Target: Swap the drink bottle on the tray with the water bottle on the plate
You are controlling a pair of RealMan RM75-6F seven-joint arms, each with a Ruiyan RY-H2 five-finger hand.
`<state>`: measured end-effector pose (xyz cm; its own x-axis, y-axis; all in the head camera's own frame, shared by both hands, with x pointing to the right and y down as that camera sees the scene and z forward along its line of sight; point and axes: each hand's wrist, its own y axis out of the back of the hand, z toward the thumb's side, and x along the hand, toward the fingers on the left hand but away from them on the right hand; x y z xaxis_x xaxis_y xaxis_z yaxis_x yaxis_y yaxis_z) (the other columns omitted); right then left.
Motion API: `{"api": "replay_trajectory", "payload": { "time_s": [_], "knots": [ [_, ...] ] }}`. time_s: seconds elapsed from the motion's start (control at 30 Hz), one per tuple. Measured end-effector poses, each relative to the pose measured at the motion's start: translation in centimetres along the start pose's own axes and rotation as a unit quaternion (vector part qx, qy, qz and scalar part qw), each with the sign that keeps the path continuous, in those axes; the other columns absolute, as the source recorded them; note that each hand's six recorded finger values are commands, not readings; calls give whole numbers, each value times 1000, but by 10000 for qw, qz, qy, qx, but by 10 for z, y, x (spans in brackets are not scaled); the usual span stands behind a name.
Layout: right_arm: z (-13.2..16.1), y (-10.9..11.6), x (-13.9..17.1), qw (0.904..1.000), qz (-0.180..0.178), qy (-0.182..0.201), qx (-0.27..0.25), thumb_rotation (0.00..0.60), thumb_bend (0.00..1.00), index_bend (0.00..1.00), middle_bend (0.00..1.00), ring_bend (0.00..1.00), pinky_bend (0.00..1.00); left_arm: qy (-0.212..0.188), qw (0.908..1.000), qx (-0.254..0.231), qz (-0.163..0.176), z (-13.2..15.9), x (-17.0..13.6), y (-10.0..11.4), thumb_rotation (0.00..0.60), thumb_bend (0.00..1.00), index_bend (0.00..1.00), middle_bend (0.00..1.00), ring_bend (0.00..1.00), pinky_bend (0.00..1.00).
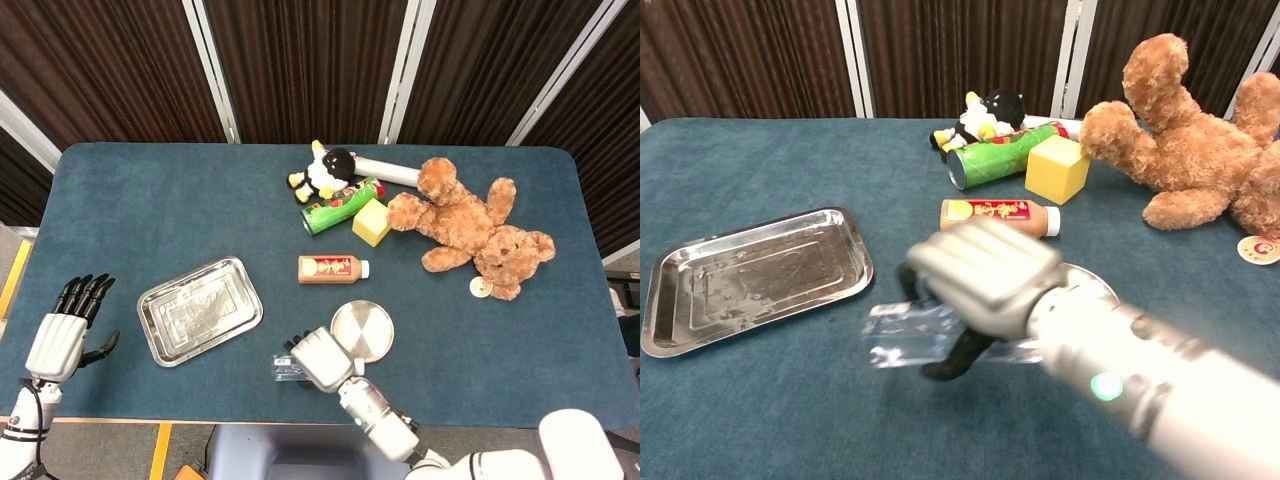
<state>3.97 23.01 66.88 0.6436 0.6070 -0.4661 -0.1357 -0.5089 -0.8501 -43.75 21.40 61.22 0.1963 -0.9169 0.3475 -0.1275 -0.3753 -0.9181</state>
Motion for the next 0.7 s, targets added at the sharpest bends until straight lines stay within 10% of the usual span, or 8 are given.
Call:
{"api": "replay_trajectory", "payload": {
  "time_s": [0.17,0.4,0.7],
  "knots": [
    [32,-17,-18,9999,-30,71,136,600,434,465,652,580,674,11,10000,-51,25,-2,-1,3,600,356,0,51,0,74],
    [45,-35,-27,9995,297,111,63,600,433,53,316,249,328,-9,10000,-78,48,-2,-3,6,600,355,0,46,0,73],
    [39,-25,-17,9984,527,199,-67,600,410,0,255,172,245,12,10000,-53,22,-3,-2,5,600,356,0,40,0,73]
  ]
}}
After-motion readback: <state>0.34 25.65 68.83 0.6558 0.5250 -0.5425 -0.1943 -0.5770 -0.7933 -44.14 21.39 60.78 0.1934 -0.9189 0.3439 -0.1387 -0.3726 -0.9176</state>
